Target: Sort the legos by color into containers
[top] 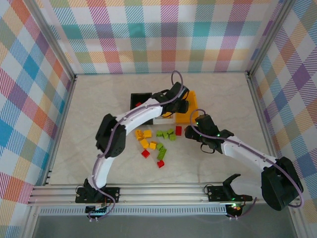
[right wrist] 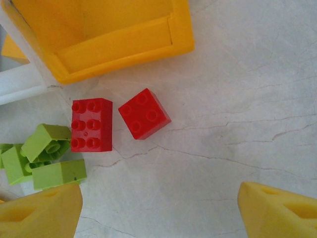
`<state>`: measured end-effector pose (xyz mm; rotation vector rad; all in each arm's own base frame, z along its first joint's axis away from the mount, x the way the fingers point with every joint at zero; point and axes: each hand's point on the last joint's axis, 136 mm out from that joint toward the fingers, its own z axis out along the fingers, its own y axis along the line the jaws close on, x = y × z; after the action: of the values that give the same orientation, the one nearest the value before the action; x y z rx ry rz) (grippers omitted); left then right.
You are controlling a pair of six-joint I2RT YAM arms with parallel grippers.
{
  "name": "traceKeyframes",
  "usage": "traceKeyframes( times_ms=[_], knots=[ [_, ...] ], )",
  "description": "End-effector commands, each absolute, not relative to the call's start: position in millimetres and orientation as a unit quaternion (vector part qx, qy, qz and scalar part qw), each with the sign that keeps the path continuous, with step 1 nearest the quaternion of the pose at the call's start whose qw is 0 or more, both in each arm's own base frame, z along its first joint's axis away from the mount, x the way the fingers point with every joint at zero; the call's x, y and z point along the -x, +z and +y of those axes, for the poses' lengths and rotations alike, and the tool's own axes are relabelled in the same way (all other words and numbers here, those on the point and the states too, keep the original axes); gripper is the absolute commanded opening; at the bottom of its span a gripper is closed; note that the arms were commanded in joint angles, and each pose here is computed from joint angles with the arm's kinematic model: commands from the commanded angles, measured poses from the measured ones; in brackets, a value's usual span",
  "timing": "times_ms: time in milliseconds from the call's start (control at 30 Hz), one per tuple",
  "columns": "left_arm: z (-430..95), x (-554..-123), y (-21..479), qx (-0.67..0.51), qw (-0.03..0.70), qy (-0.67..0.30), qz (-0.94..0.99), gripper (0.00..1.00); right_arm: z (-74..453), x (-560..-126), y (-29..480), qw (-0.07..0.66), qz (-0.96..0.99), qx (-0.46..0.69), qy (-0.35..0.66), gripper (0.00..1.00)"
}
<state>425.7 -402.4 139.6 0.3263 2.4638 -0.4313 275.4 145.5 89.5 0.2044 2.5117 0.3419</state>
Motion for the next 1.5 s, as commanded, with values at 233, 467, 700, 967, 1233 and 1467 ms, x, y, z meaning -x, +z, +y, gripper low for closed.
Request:
traceKeyframes(
  times_ms=[233, 467, 700, 967, 1233, 1467],
  knots=[
    [-432, -445, 154, -0.112, 0.288, -0.204, 0.929, 0.69, 159, -269, 85, 0.280, 0.944, -0.060, 0.165, 0.83],
    [-402, -408, 217, -0.093, 0.325, -0.262, 0.904, 0.98, 196, -254, 85, 0.264, 0.945, 0.003, 0.195, 0.83],
    [-303, -311, 222, -0.039, 0.342, -0.279, 0.897, 1.00, 261, -208, 74, 0.228, 0.941, 0.108, 0.227, 0.83],
    [-173, -219, 173, 0.047, 0.339, -0.209, 0.916, 1.00, 310, -160, 52, 0.189, 0.941, 0.196, 0.199, 0.82],
    [-133, -194, 144, 0.084, 0.334, -0.179, 0.922, 1.00, 319, -150, 28, 0.173, 0.949, 0.211, 0.156, 0.73],
    [-125, -196, 144, 0.083, 0.344, -0.156, 0.922, 1.00, 326, -149, 30, 0.176, 0.947, 0.215, 0.161, 0.45]
  ],
)
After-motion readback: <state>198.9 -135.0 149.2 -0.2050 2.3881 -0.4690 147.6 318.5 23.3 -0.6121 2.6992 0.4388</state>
